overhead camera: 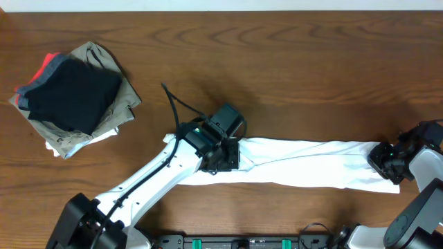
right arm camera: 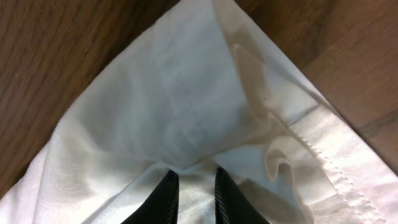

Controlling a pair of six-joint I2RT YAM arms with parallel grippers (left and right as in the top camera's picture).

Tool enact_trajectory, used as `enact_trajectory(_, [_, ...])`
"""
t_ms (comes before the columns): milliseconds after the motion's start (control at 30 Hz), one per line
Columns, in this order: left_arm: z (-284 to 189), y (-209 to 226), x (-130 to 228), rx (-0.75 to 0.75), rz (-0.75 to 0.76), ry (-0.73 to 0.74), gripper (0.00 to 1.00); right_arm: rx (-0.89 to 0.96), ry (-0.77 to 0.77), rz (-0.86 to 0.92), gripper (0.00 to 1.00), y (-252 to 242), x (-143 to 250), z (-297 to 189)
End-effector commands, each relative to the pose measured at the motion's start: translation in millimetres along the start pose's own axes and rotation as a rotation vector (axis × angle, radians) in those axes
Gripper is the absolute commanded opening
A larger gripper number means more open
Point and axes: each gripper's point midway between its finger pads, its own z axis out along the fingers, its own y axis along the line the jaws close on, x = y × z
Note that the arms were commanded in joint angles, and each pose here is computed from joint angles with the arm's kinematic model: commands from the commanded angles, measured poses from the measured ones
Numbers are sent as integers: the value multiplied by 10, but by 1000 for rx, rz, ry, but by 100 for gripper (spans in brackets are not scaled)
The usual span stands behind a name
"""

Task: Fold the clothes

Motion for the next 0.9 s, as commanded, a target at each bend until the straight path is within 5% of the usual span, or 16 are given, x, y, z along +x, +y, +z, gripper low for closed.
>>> enact_trajectory(0, [8, 44, -17, -35, -105, -14, 9, -1, 21, -15, 19, 9, 73, 38])
enact_trajectory(567, [249, -190, 326, -1, -123, 147, 9, -1, 22, -15, 19, 9, 74, 38])
enact_trajectory(867, [583, -349, 86, 46, -115, 100, 9, -1, 22, -15, 19, 9, 74, 38])
